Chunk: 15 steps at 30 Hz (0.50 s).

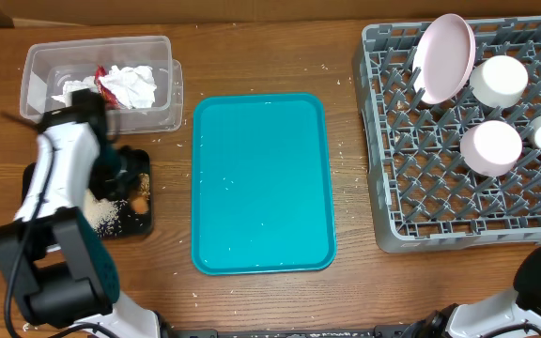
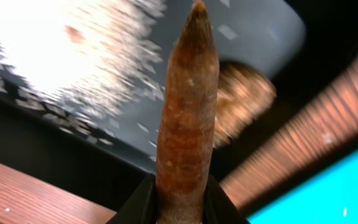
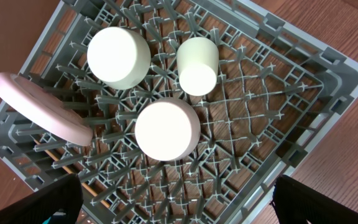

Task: Sort waste into correct bins and load items into the dishwasher
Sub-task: 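Carry the carrot left and release it onto the black rice tray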

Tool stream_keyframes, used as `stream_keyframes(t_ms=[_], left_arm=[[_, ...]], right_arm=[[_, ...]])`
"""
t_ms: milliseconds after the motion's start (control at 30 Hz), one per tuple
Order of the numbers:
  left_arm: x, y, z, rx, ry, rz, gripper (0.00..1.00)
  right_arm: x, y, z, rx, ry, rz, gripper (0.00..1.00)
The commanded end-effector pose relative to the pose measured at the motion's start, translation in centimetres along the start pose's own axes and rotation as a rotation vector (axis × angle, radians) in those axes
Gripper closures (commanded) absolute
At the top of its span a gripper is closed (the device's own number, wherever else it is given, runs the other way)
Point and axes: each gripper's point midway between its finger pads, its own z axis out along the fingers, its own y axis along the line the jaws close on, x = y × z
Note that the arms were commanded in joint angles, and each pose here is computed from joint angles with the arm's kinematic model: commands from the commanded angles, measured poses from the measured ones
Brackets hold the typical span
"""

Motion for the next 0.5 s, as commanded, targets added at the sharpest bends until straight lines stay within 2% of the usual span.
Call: stream_keyframes(t_ms=[0,267,367,467], left_arm=[[-2.1,2.5,-0.3,0.011,-0.029,-0.109,0.82],[-5.4,5.6,-0.4,0.042,-0.110,-0.234,0.80],[-6.7,5.3,-0.6,0.063,-0.160,-0.236,0.72],[-7.3,5.1,-0.7,0.075,-0.185,-0.258,0.71]], right_arm=[[-0.2,0.1,-0.5,-0.006,-0.019,-0.001,0.00],[-0.2,0.1,-0.5,-0.006,-0.019,-0.001,0.00],[-0.2,0.1,-0.5,-0.006,-0.019,-0.001,0.00],[-0.2,0.1,-0.5,-0.006,-0.019,-0.001,0.00]])
